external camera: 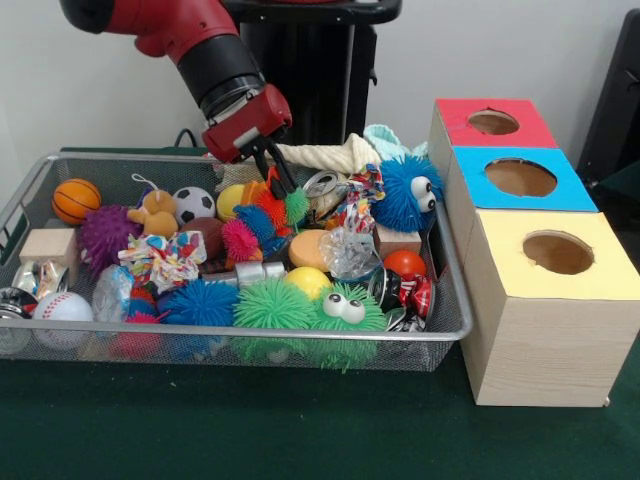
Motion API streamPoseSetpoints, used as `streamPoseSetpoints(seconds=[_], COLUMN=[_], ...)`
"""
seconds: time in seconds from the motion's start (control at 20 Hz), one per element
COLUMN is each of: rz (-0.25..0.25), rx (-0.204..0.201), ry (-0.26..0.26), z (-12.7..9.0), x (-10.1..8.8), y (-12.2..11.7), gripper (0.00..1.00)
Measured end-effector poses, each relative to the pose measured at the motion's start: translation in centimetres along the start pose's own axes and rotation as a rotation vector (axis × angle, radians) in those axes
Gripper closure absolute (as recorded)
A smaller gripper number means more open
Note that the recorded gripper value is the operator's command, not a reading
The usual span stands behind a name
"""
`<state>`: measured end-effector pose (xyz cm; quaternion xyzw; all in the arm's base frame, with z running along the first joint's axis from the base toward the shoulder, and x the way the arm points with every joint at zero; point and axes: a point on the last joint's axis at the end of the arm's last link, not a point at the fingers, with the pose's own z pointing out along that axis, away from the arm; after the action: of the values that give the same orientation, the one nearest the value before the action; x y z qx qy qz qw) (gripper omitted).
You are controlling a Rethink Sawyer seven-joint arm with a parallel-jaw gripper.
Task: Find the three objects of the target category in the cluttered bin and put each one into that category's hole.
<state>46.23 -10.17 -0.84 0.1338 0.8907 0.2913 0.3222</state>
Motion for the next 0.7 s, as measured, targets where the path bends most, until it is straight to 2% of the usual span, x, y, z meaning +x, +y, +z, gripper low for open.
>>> streamPoseSetpoints(seconds=[0.4,0.45,0.7], rz=[0.006,-0.001,-0.012], rx=[0.073,0.086,0.101], ry=[0.035,0.033,0.028], z=[0.1,-0.1,-0.5], x=[1.1,0.7,0.2], y=[-1.8,-2.3,-2.8], gripper=[1.00,0.00,0.00])
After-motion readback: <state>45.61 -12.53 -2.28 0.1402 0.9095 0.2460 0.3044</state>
